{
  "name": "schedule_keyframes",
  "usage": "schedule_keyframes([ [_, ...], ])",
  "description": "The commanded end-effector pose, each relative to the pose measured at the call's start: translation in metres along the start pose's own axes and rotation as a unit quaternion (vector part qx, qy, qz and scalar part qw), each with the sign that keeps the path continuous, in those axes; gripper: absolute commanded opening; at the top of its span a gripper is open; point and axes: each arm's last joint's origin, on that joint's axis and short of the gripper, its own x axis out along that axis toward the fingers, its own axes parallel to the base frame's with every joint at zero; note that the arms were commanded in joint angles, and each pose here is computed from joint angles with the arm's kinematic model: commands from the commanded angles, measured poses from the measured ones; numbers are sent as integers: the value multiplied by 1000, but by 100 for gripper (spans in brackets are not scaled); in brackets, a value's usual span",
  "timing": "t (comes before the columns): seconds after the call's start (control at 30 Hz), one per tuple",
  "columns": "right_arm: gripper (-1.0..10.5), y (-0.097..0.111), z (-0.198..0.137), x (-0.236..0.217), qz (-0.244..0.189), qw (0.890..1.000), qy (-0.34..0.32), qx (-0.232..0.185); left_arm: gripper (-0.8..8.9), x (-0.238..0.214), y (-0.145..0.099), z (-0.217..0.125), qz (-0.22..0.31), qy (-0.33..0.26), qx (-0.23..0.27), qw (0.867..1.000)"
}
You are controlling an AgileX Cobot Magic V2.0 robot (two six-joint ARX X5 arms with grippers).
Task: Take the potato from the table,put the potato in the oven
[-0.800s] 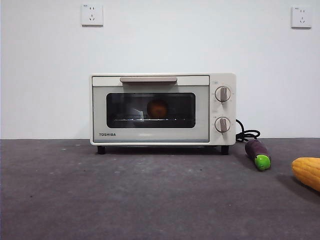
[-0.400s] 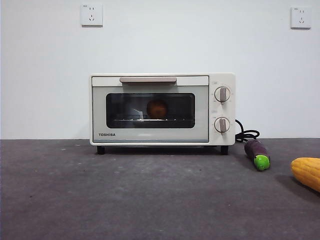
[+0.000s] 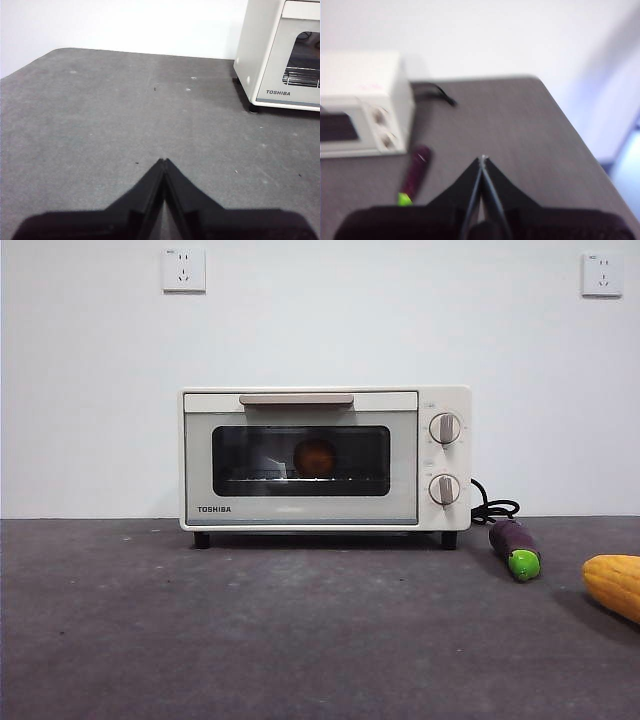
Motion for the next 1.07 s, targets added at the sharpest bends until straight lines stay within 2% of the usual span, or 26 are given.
schedule_keyframes([
  [0.03, 2, 12, -18, 27, 68, 995, -61, -37, -2, 1, 0, -3, 0, 3, -2, 1000],
  [0.17, 2, 20, -52, 61, 127, 987, -100, -14, -2, 1, 0, -3, 0, 3, -2, 1000],
  [0.23, 2, 21, -73, 77, 144, 984, -108, 2, -2, 1, 0, -3, 0, 3, -2, 1000],
  [0.43, 2, 14, -133, 108, 72, 991, -103, 55, -2, 1, 0, -3, 0, 4, -2, 1000],
  [0.6, 2, 13, -182, 122, 34, 994, -83, 60, -2, 1, 0, -3, 0, 4, -2, 1000],
  [0.8, 2, 15, -218, 129, 22, 994, -90, 56, -2, 1, 0, -3, 0, 4, -2, 1000],
  [0.93, 2, 17, -234, 131, 23, 994, -96, 44, -2, 1, 0, -3, 0, 4, -2, 1000],
  [1.07, 2, 17, -241, 130, 23, 996, -75, 30, -2, 1, 0, -3, 0, 4, -2, 1000],
])
